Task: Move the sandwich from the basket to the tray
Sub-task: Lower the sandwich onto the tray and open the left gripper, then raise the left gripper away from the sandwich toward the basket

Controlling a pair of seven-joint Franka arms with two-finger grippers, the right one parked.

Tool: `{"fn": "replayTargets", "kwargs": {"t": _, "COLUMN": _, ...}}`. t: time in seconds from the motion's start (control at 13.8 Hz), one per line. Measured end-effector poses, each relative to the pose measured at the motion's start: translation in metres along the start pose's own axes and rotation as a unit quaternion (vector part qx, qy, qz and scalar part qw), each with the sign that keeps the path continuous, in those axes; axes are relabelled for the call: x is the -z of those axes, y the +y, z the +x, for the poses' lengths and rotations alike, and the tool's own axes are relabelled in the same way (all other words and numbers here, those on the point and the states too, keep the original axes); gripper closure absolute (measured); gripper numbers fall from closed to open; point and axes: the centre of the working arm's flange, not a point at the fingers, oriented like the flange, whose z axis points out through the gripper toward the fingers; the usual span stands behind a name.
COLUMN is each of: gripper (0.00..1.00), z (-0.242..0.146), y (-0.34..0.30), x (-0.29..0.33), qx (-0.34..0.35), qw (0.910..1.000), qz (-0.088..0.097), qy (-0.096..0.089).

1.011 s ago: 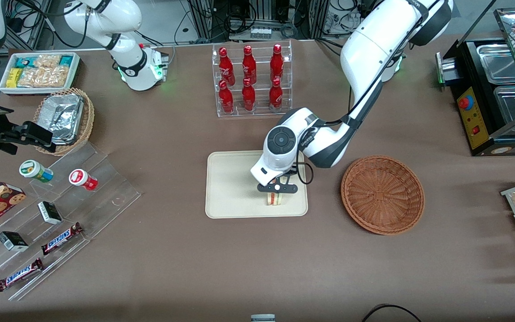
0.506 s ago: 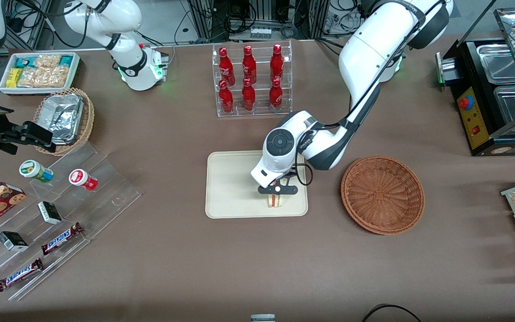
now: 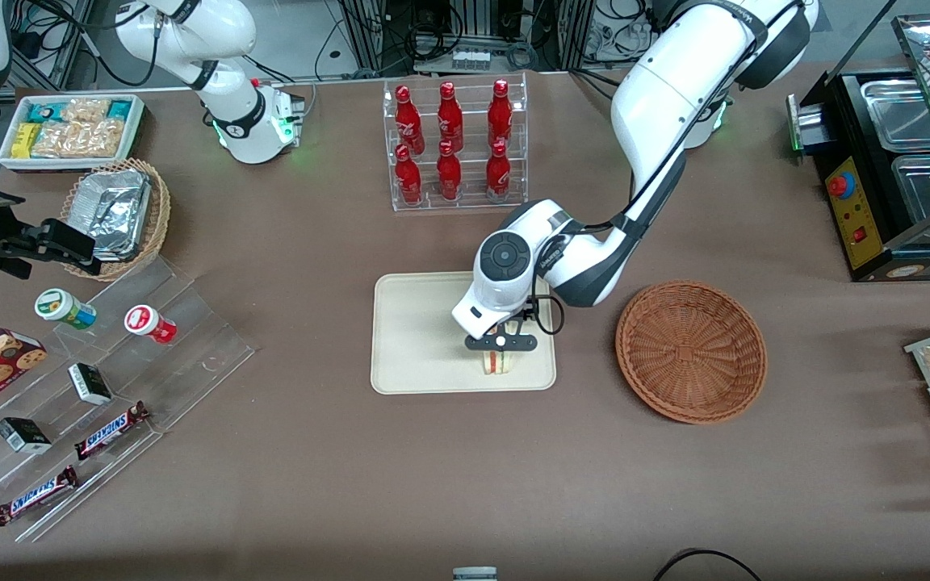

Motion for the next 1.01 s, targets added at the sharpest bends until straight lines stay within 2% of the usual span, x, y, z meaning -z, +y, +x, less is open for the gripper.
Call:
{"fn": "replayTargets", "kwargs": {"t": 0.36, "gripper": 0.0, "z": 0.016, "y": 0.003, "x": 0.027, "qx": 0.035, "qw": 0.999, "qz": -0.017, "qy": 0.021}}
{"fn": "replayTargets", "kwargs": {"t": 0.65, "gripper": 0.0, "z": 0.035, "y": -0.008, "x": 0.064, "qx": 0.051, "qw": 0.9979, "qz": -0.02, "qy": 0.034}}
{"fn": "replayTargets", "kwargs": {"t": 1.01, "gripper": 0.0, "z": 0.035, "y": -0.033, "x": 0.131, "qx": 0.049, "qw": 0.9982, "qz": 0.017, "qy": 0.032}}
